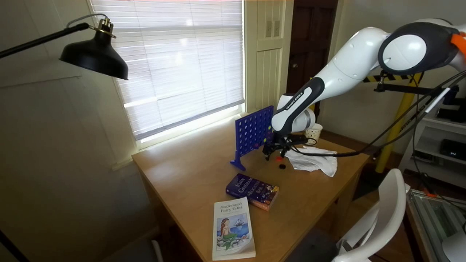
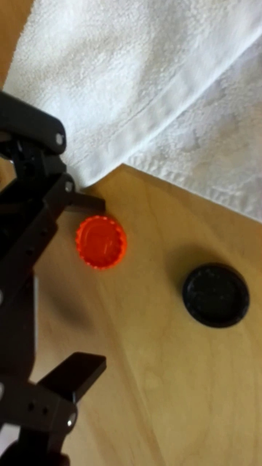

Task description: Put the orange disc in the blue board

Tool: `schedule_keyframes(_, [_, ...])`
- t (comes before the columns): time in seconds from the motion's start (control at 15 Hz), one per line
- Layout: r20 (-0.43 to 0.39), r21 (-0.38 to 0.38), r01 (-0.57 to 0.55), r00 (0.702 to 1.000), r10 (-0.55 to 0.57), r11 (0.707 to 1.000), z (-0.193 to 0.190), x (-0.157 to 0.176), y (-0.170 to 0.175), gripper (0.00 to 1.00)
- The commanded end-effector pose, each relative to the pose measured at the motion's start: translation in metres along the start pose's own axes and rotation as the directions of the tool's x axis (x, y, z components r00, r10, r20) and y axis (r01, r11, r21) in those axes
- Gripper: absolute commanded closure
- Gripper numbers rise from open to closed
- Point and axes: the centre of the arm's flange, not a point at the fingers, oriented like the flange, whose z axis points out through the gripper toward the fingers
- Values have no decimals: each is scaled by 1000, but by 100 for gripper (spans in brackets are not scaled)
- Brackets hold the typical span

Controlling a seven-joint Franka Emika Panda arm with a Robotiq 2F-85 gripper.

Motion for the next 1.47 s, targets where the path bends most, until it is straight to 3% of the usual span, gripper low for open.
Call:
schedule_keyframes(0.0, [-20, 15, -6, 1000, 6, 1000, 8, 10, 1, 9])
schedule_keyframes(0.67, [-11, -4, -4, 1000, 4, 1000, 6, 5, 3, 14])
schedule_keyframes(1.07, [-9, -4, 1, 1000, -1, 1000, -1, 0, 6, 30])
schedule_keyframes(1.4, [-11, -6, 12, 1000, -12, 1000, -11, -6, 7, 26])
